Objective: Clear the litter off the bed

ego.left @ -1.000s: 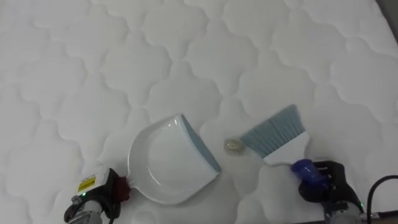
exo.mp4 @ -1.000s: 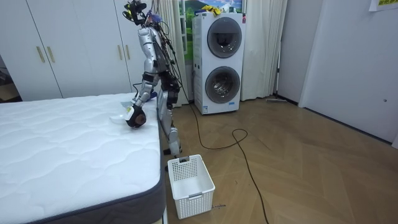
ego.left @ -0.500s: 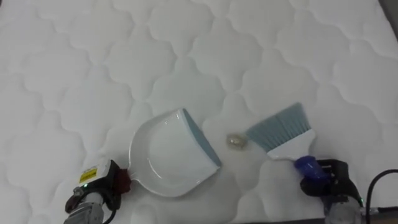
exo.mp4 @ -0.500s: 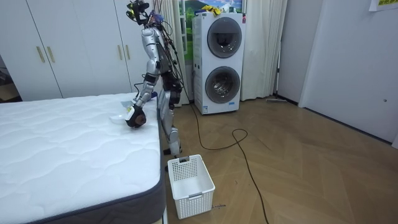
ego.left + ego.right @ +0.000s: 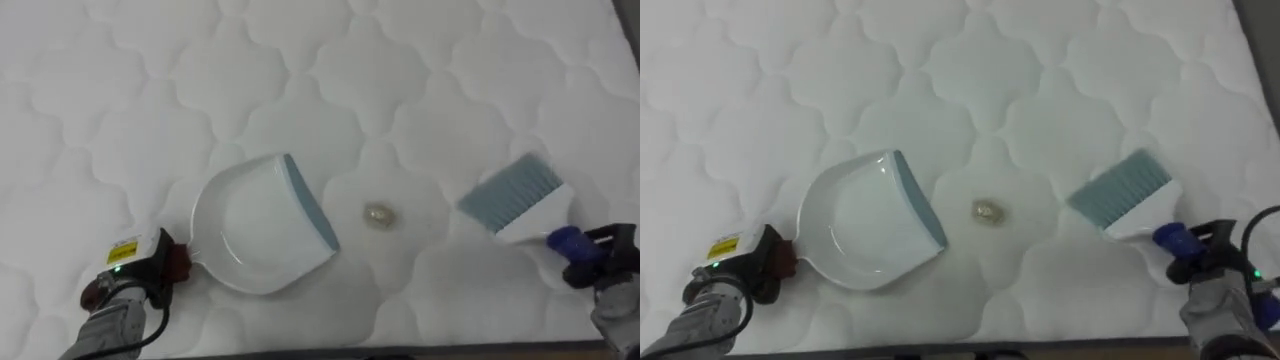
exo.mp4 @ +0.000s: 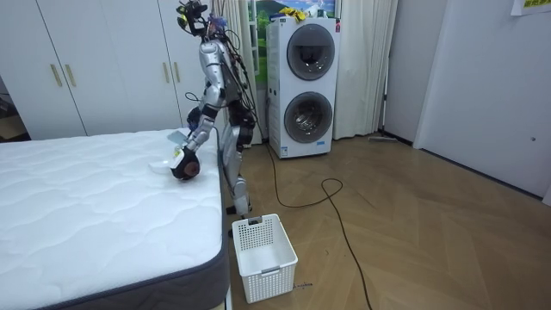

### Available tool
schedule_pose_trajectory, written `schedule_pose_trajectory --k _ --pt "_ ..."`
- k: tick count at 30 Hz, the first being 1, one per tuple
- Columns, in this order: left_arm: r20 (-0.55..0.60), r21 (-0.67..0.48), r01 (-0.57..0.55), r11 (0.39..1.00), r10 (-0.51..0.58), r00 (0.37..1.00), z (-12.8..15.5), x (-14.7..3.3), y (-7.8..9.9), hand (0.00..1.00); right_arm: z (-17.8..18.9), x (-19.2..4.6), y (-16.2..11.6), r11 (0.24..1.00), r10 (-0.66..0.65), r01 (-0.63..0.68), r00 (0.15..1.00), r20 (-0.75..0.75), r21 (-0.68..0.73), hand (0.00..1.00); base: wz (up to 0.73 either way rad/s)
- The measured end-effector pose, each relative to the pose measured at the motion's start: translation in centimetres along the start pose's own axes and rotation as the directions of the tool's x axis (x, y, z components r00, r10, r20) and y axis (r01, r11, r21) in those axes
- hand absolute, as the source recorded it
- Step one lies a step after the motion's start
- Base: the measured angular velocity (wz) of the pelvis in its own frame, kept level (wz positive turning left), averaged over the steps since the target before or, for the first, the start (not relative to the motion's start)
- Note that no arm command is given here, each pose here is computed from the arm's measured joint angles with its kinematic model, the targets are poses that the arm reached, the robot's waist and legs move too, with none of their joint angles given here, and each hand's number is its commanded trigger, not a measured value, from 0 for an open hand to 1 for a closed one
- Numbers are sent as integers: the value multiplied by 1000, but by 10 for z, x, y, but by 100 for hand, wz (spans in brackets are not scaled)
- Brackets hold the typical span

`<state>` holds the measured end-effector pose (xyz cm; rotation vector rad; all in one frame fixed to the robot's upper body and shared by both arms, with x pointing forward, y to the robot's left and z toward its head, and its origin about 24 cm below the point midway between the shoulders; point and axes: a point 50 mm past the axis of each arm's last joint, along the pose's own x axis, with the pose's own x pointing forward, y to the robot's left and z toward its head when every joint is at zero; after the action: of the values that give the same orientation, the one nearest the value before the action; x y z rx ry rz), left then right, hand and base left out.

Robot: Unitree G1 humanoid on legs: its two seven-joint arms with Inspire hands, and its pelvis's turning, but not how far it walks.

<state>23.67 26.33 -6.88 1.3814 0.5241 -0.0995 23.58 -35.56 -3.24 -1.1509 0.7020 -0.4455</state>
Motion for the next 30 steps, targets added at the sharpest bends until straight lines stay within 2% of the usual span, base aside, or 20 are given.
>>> schedule_pose_trajectory --k 4,6,10,13,19,23,30 --pt "27 52 -25 998 23 999 3 6 13 100 3 9 -21 968 -29 49 996 87 -247 100 -5" --pt "42 89 -39 995 35 999 2 9 20 100 12 15 -34 921 -42 95 989 144 -379 100 6" --pt "58 96 -55 994 50 997 5 13 28 100 19 19 -44 846 -46 150 976 211 -512 100 0" --pt "60 100 -64 993 58 997 5 14 31 100 30 23 -56 757 -46 213 960 275 -617 100 -4" --pt "89 140 -97 985 85 992 4 18 44 100 56 24 -72 581 -60 374 905 421 -723 100 -2" --pt "101 145 -113 983 99 990 6 20 50 100 81 19 -75 514 -60 480 847 528 -711 100 -3" --pt "129 141 -118 983 100 987 7 19 51 100 115 3 -64 483 13 580 744 668 -656 100 2"
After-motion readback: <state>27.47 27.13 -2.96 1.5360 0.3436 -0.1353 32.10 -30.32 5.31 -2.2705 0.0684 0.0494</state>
